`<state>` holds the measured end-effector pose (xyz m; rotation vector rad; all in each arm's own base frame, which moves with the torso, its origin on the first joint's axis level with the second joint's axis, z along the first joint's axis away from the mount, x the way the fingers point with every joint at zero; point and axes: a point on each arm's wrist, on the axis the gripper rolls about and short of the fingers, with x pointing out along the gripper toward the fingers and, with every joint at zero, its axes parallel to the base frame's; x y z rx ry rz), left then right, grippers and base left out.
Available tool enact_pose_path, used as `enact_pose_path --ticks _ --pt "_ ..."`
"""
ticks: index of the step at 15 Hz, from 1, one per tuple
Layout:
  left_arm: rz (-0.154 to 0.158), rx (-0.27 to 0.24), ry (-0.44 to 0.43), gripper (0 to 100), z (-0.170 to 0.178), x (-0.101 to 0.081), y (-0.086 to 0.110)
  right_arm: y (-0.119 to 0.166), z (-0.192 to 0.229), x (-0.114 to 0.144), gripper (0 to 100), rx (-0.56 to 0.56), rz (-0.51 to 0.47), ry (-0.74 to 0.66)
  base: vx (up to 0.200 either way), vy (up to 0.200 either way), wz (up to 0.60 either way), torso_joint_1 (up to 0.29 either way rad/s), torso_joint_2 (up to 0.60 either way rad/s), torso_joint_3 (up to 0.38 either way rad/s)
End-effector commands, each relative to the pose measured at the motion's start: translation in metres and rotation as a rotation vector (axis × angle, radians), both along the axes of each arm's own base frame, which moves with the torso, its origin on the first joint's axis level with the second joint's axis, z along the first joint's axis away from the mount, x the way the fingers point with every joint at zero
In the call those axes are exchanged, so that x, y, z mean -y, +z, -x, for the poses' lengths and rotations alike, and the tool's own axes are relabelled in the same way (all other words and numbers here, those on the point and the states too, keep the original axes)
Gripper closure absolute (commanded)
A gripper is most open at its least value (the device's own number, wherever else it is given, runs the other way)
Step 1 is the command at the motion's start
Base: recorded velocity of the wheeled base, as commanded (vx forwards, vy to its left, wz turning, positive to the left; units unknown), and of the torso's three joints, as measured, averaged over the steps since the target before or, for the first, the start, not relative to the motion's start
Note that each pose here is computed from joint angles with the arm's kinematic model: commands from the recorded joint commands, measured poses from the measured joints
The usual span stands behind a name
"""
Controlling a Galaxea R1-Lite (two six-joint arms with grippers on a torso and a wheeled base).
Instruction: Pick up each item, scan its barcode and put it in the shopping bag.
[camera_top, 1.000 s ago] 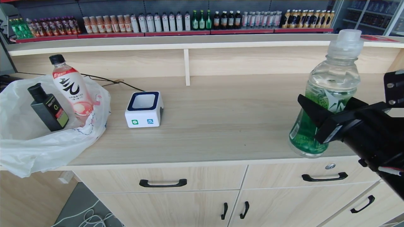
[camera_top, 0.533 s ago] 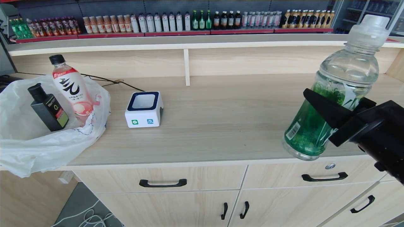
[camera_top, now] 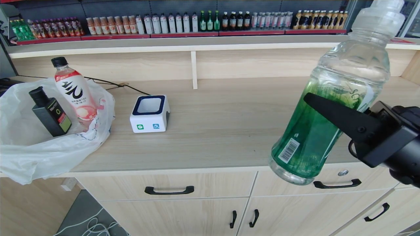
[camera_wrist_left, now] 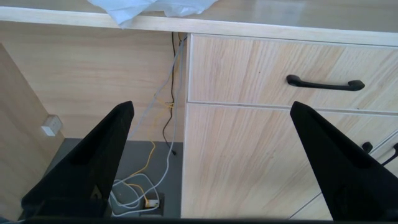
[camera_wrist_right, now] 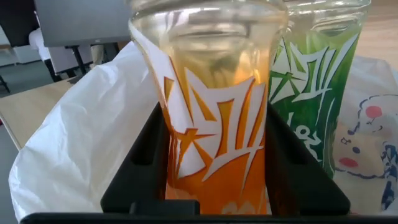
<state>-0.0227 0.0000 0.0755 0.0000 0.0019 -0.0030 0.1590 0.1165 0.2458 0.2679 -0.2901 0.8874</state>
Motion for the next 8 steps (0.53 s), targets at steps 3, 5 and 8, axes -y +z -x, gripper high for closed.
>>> enact_pose_path --ticks 3,5,8 --pt "0.000 0.000 0.001 0 0.000 0.000 0.000 -0.006 -0.008 -0.009 100 -0.073 -0.012 0.087 0.000 0.000 0.00 0.000 0.00 0.000" --pt "0.000 0.000 0.001 0 0.000 0.000 0.000 -0.005 -0.013 -0.014 100 -0.098 -0.026 0.142 0.000 0.000 0.00 0.000 0.00 0.000" --pt "0.000 0.000 0.000 0 0.000 0.000 0.000 0.001 -0.012 -0.037 100 -0.130 -0.167 0.314 0.000 0.000 0.00 0.000 0.00 0.000"
